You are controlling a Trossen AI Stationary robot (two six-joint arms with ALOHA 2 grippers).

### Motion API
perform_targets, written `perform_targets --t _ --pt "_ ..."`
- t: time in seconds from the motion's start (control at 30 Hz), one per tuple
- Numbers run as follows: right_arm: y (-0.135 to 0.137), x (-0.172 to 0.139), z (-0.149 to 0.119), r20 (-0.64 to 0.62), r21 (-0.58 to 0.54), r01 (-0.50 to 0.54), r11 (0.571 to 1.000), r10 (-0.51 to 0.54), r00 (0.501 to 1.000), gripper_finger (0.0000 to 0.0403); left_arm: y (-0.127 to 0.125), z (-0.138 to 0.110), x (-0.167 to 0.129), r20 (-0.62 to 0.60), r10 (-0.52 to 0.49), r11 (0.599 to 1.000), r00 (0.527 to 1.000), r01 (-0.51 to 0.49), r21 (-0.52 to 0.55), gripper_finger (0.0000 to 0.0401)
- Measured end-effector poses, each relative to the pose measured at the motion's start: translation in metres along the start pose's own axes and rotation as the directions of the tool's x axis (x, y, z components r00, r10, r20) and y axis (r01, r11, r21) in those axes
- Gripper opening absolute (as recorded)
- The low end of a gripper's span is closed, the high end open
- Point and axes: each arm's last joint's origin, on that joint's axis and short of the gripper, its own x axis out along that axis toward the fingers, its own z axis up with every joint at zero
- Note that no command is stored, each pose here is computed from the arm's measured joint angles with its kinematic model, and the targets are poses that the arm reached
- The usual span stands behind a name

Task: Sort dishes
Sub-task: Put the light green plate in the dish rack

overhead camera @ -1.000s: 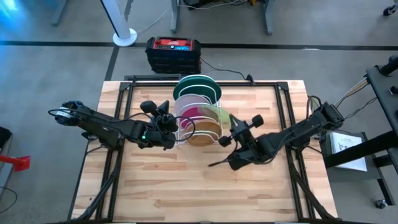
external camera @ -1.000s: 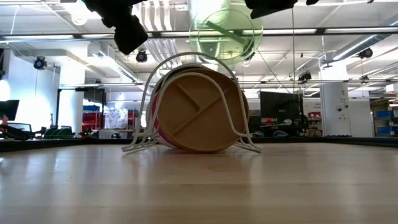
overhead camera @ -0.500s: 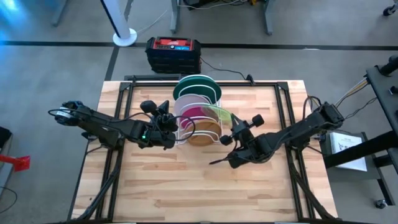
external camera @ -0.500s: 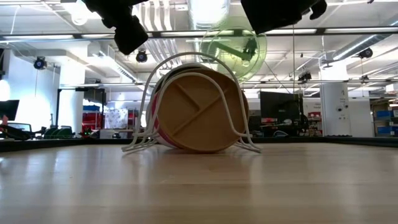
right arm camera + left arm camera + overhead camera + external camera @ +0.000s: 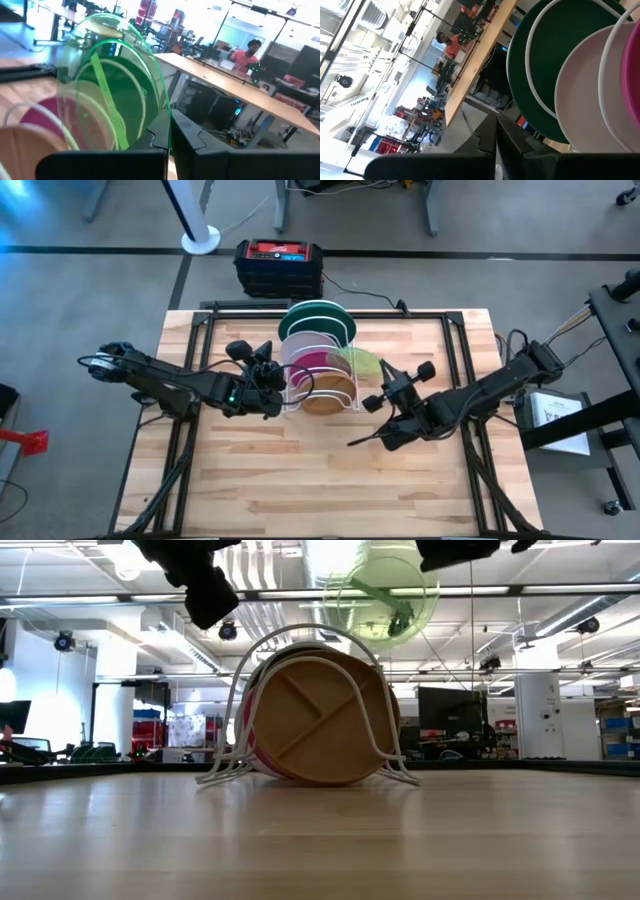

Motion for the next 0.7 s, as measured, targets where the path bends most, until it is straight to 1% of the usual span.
perform_targets --t 0.17,0.33,0.43,0.7 --pt "0.011 0.001 -0.016 -0.001 0.003 -0.001 1.000 0.001 1.000 0.0000 0.000 0.000 0.001 -0.004 0.002 1.000 1.000 -0.002 -0.004 0.0000" --pt "0.019 0.001 -0.022 -0.012 0.019 -0.012 1.000 0.012 1.000 0.0000 -0.001 -0.001 0.002 -0.006 0.003 1.000 1.000 -0.003 -0.001 0.0000" --pt "0.029 0.001 -0.028 -0.017 0.018 -0.020 1.000 0.021 1.000 0.0000 -0.001 -0.001 0.002 -0.007 0.003 1.000 1.000 -0.003 -0.001 0.0000" --pt "0.051 0.003 -0.047 -0.026 -0.037 -0.022 0.999 0.021 0.999 0.0000 -0.001 -0.002 0.002 -0.007 0.003 1.000 1.000 -0.003 0.001 0.0000"
